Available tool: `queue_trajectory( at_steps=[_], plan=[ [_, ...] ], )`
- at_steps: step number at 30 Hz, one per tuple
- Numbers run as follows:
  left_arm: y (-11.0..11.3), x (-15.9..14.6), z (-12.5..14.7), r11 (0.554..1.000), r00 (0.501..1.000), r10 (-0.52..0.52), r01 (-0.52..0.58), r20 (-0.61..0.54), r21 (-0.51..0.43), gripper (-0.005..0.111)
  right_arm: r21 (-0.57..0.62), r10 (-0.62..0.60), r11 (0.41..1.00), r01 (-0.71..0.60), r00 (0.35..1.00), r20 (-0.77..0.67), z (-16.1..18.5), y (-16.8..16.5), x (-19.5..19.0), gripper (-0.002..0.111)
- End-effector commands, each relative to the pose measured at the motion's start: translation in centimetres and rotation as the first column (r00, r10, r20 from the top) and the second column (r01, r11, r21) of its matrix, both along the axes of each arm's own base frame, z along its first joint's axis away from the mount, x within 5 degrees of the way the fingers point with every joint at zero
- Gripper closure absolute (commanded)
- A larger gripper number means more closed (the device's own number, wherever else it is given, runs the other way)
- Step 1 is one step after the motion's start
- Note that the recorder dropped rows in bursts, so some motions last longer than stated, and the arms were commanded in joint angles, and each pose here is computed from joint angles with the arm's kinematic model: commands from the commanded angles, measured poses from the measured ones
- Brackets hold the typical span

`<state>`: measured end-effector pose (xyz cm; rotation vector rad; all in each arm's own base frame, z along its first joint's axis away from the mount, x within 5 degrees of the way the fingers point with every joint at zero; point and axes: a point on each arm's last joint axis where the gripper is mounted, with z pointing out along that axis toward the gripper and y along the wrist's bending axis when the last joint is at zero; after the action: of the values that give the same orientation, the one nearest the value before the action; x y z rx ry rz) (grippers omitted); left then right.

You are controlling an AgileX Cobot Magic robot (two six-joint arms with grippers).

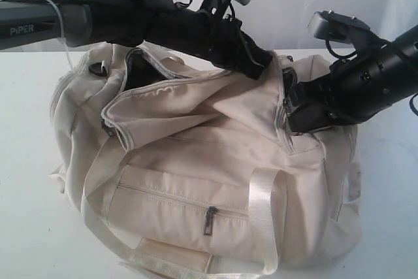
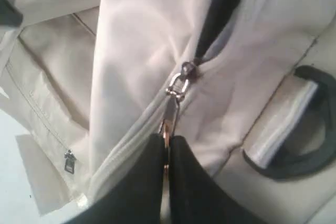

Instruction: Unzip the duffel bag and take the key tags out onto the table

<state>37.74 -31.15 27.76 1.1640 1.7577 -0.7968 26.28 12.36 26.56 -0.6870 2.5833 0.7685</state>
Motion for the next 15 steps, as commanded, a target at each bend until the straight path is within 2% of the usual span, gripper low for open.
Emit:
queue_trajectory(
  at_steps=[1, 15],
  plan=[
    [1.5, 1.0, 0.8, 0.998, 0.999, 0.043, -0.044, -0.026, -0.038, 0.107, -0.002, 0.059, 0.998, -0.059, 0.998, -0.032, 0.7, -0.2, -1.5, 0.108],
    [1.8, 1.2, 0.8, 0.998, 0.999, 0.043, -0.044, -0.031, -0.037, 0.107, 0.015, 0.202, 0.979, -0.201, 0.975, -0.094, 2.7, -0.9, -5.5, 0.108]
  ],
)
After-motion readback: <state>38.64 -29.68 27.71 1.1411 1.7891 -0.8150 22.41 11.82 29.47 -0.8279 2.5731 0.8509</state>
